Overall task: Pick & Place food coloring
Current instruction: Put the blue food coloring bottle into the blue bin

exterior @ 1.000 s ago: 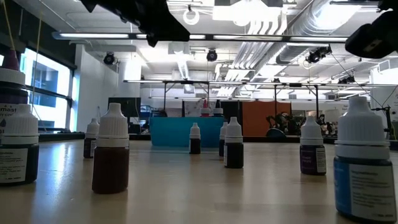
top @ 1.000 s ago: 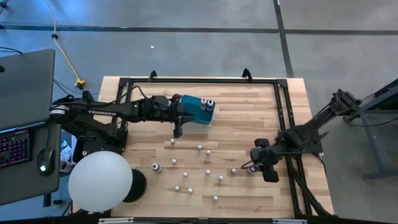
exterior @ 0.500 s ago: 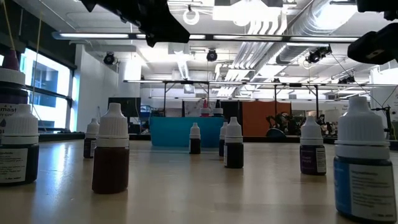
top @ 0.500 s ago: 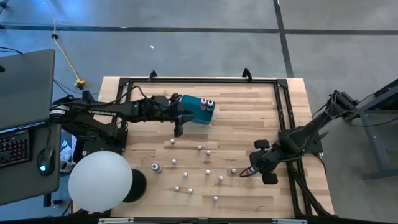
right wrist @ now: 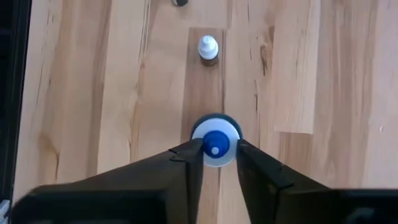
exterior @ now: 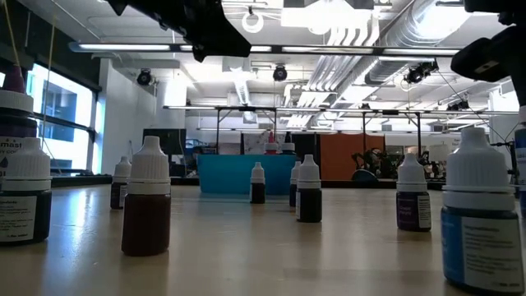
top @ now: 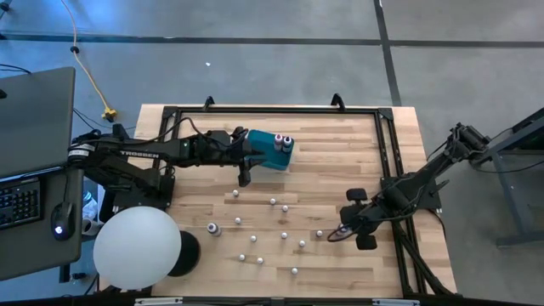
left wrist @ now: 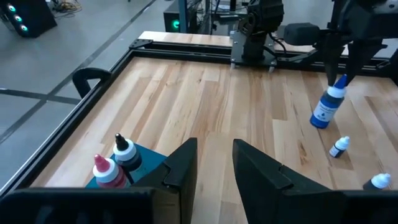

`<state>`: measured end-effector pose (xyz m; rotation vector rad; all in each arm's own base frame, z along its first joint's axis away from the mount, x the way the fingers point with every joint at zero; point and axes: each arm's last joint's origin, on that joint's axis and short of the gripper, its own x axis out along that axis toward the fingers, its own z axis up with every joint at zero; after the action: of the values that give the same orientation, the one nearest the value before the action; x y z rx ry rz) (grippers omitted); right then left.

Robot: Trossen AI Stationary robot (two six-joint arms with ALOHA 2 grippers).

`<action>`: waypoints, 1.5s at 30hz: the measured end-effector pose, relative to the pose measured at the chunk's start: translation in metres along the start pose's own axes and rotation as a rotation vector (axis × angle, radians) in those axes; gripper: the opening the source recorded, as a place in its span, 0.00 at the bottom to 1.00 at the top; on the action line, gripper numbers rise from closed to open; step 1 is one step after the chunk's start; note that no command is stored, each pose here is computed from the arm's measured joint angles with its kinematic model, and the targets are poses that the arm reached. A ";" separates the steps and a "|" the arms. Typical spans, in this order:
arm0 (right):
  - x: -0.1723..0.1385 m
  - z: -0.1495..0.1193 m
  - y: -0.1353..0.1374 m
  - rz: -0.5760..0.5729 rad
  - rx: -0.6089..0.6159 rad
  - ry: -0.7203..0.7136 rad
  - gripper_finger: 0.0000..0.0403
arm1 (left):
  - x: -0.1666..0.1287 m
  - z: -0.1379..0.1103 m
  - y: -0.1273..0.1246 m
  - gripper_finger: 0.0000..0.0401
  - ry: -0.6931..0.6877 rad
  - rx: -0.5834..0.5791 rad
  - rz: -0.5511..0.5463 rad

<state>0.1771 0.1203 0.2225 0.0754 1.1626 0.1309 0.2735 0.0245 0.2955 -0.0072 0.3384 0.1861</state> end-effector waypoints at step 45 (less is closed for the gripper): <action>0.000 0.034 -0.027 -0.191 -0.036 -0.278 0.07 | 0.000 0.000 0.001 0.25 0.003 0.008 0.033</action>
<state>0.2103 0.0941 0.2329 -0.0489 0.8845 -0.0276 0.2732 0.0254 0.2952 0.0057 0.3419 0.2180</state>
